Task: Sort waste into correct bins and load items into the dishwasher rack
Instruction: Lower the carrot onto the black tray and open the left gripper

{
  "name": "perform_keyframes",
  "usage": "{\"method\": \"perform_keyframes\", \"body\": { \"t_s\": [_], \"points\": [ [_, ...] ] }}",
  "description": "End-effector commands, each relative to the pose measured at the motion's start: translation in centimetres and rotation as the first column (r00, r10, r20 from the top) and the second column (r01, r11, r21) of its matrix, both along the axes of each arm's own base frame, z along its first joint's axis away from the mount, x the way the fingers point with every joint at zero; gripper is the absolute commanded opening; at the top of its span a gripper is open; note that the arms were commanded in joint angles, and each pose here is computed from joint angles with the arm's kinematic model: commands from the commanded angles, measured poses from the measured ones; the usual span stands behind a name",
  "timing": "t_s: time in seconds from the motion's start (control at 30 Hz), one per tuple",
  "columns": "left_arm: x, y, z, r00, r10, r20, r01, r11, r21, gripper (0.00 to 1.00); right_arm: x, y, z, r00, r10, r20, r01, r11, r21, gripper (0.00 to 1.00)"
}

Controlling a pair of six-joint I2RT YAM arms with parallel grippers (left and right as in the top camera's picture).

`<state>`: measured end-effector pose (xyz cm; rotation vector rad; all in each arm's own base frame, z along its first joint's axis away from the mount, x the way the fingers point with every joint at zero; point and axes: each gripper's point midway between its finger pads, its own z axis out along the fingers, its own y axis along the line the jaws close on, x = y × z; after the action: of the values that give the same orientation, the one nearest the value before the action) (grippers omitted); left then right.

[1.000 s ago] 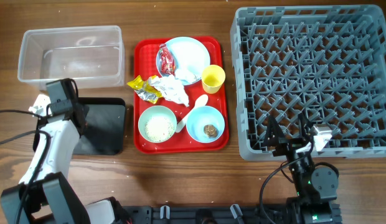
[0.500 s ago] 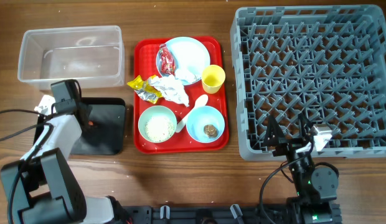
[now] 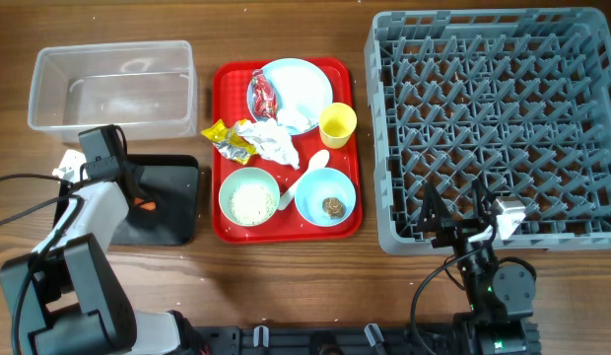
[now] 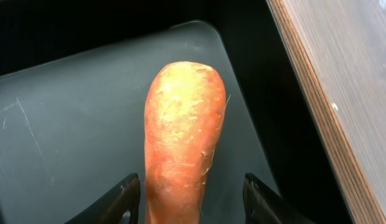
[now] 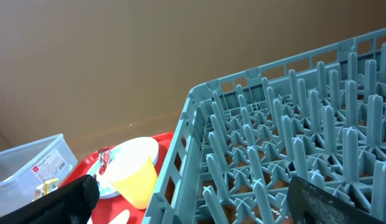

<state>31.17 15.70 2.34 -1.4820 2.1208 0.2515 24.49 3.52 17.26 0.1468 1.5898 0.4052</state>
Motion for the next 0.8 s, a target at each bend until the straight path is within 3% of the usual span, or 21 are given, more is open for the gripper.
{"method": "perform_keyframes", "body": {
  "t_s": [0.0, 0.13, 0.23, 0.3, 0.37, 0.77],
  "points": [
    [0.1, 0.3, 2.1, 0.999, 0.006, 0.048, -0.006, 1.0, 0.018, 0.53, 0.0, -0.1, 0.2, 1.0, -0.008, 0.01, 0.008, 1.0, -0.006, 1.0],
    [0.0, 0.0, 4.0, 0.996, -0.003, 0.092, 0.001, 1.0, 0.018, 0.51, 0.0, -0.1, 0.2, 1.0, -0.008, 0.01, 0.008, 1.0, -0.007, 1.0],
    [-0.5, -0.4, 5.2, 0.994, -0.009, 0.107, 0.008, 1.0, 0.01, 0.43, 0.0, -0.1, 0.2, 1.0, -0.008, 0.01, 0.008, 1.0, -0.007, 1.0],
    [-1.5, -0.7, 5.9, 0.996, -0.008, 0.093, 0.008, 1.0, 0.005, 0.3, 0.0, -0.1, 0.2, 1.0, -0.008, 0.01, 0.008, 1.0, -0.007, 1.0],
    [-2.4, -1.0, 6.5, 0.996, -0.007, 0.086, 0.007, 1.0, 0.003, 0.04, 0.0, -0.1, 0.2, 1.0, -0.008, 0.01, 0.008, 1.0, -0.007, 1.0],
    [-6.1, -0.6, 4.8, 0.997, 0.052, -0.051, -0.055, 0.997, -0.045, 0.04, 0.0, -0.1, 0.2, 1.0, -0.008, 0.01, 0.008, 1.0, -0.007, 1.0]
  ]
}}
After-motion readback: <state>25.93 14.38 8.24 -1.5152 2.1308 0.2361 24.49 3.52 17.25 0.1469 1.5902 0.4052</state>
